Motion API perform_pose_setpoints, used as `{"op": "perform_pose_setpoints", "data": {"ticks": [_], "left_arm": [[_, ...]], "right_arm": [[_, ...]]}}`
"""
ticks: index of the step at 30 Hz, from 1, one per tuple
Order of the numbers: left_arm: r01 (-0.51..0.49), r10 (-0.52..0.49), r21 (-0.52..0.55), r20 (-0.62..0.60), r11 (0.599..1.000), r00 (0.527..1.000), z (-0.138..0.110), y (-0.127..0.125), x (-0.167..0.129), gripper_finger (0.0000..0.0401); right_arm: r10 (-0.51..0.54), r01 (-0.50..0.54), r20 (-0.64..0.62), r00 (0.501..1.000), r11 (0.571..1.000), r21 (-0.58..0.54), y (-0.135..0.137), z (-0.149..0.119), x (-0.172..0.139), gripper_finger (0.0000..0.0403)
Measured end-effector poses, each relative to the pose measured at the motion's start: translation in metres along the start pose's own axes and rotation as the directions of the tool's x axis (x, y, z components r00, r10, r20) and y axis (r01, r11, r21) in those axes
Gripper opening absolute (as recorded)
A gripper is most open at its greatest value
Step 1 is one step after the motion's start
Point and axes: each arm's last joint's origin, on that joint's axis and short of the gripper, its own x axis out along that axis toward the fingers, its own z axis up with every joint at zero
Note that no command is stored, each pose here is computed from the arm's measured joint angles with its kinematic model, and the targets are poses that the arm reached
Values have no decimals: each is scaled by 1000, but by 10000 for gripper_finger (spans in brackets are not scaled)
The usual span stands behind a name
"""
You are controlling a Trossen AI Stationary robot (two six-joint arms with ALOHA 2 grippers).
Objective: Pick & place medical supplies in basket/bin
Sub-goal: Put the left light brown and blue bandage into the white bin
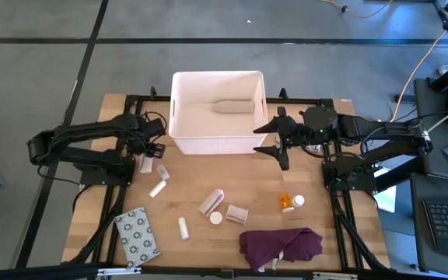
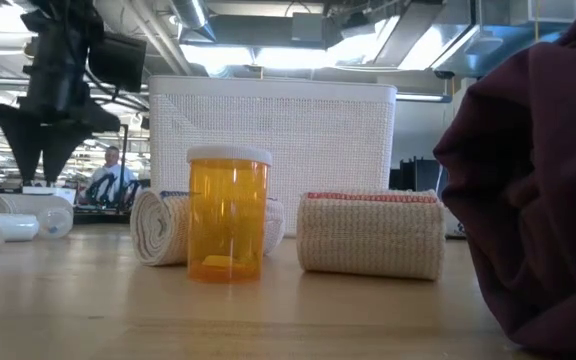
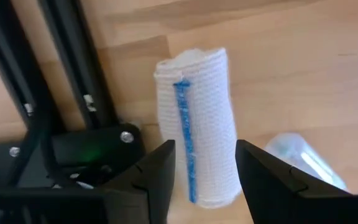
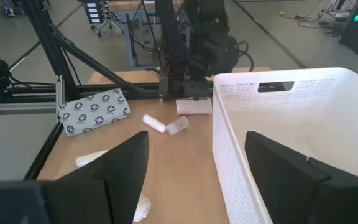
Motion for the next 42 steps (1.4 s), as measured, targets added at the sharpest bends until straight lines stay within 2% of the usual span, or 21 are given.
{"op": "perform_pose_setpoints", "data": {"ticks": [11,27,31,35,42], "left_arm": [[-43,43,-40,-6,998,999,7,-9,16,162],[-200,201,21,-115,980,973,19,-26,48,158],[-209,211,28,-123,977,970,19,-27,50,137],[-207,210,33,-124,978,970,19,-27,50,99],[-230,250,155,-129,961,960,18,-25,46,36]], "right_arm": [[0,0,1,1000,1000,0,0,0,0,267],[0,0,-7,1000,1000,-5,0,-1,0,267],[0,0,-7,1000,1000,-31,0,-1,0,267],[0,0,-7,1000,1000,-30,0,-1,0,267],[0,0,-7,1000,1000,-29,0,-1,0,267]]}}
